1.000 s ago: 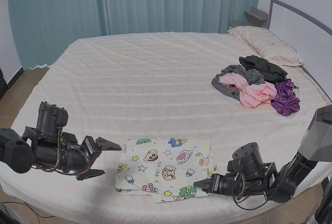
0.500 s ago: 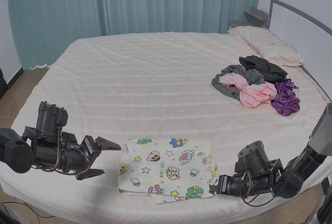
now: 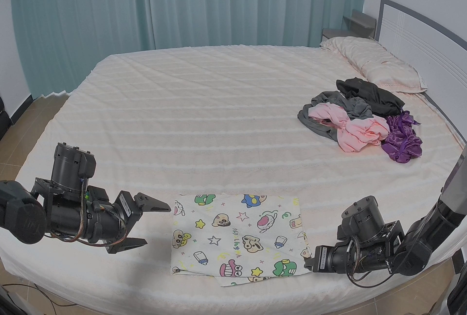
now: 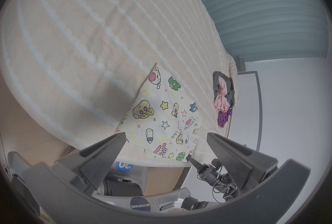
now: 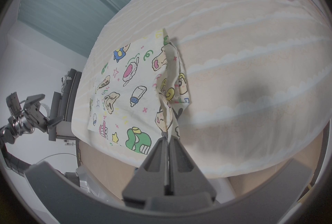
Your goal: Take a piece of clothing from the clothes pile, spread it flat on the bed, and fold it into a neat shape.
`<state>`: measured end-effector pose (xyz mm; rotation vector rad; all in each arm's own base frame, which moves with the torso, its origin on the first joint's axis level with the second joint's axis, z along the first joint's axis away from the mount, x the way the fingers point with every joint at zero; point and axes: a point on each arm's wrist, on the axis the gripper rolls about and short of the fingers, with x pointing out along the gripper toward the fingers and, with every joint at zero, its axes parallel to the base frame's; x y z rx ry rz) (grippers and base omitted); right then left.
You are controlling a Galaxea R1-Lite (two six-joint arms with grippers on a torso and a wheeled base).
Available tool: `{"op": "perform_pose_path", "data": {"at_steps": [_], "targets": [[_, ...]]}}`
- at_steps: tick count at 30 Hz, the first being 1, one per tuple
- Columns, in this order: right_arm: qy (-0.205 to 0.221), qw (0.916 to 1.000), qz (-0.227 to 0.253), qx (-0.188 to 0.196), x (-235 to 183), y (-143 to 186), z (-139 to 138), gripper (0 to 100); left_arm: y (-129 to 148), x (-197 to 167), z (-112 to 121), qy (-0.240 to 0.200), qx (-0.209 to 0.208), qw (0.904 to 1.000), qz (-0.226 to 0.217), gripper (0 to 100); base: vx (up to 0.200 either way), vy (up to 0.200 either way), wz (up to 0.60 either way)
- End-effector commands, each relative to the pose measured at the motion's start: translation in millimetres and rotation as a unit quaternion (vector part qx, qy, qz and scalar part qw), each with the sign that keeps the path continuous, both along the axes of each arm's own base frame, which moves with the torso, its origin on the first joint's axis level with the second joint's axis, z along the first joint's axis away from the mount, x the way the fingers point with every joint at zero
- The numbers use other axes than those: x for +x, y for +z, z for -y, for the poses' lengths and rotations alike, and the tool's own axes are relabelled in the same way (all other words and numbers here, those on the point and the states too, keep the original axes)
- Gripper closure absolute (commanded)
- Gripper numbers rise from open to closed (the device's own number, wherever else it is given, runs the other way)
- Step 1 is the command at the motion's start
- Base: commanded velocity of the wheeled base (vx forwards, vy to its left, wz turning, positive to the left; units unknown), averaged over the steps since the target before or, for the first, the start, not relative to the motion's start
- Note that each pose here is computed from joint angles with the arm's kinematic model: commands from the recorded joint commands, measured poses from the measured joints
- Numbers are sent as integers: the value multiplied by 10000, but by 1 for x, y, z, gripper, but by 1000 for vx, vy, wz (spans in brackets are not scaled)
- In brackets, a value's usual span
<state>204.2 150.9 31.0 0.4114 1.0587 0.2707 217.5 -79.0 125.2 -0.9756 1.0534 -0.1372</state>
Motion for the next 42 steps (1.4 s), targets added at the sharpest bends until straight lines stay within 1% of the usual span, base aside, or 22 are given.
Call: {"op": "perform_pose_path", "data": {"at_steps": [1, 2, 3, 8, 12, 13, 14, 16, 17, 22, 25, 26, 29, 34, 38, 39, 42], "targets": [[38, 9998, -95, -161, 0, -7, 3, 100, 0, 0, 0, -1, 2, 10000, -7, 0, 0, 0, 0], [63, 9997, -126, -206, -1, -8, 4, 100, 0, 0, 0, -1, 2, 10000, -7, 0, 0, 0, 0], [63, 9996, -145, -220, -2, -8, 4, 0, 0, 0, 0, -1, 2, 10000, -7, 0, 0, 0, 0], [64, 9998, -71, -189, -1, -5, 5, 0, -1, 0, 0, -1, 4, 10000, -15, 0, 0, 0, 0], [-279, 9991, 305, 83, 23, 11, 11, 0, 0, 0, 0, -1, 2, 10000, -7, 0, 0, 0, 0], [-288, 9990, 318, 105, 24, 12, 11, 0, 0, 0, 0, -1, 2, 10000, -7, 0, 0, 0, 0], [-425, 9978, 448, 239, 38, 17, 11, 0, 0, 0, 0, -1, 2, 10000, -7, 0, 0, 0, 0], [-499, 9965, 559, 360, 48, 22, 10, 0, -1, 0, 0, -6, -1, 10000, -16, 0, 0, 0, 0], [-538, 9954, 624, 497, 61, 25, 7, 0, -1, 0, 0, -6, 1, 10000, -24, 0, 0, 0, 0], [-783, 9916, 615, 823, 96, 19, -9, 0, -1, 0, 0, -14, 1, 10000, -24, 0, 0, 0, 0], [-839, 9910, 569, 870, 108, 11, -15, 0, -1, 0, 0, -14, 4, 10000, -31, 0, 0, 0, 0], [-857, 9908, 576, 873, 119, 4, -20, 0, -2, 1, 1, -14, 8, 10000, -45, 0, 0, 0, 0], [-922, 9900, 604, 877, 133, -4, -22, 0, -3, 1, 1, -14, 11, 10000, -53, 0, 0, 0, 0], [-970, 9886, 686, 922, 146, -7, -24, 0, -3, 1, 1, -14, 11, 10000, -53, 0, 0, 0, 0], [-970, 9881, 722, 950, 148, -6, -24, 0, -3, 1, 1, -14, 11, 10000, -53, 0, 0, 0, 0], [-996, 9877, 744, 944, 150, -6, -25, 100, -3, 1, 1, -14, 13, 10000, -60, 0, 0, 0, 0], [-1041, 9870, 770, 949, 151, -6, -23, 100, -3, 1, 1, -21, 13, 10000, -60, 0, 0, 0, 0]]}}
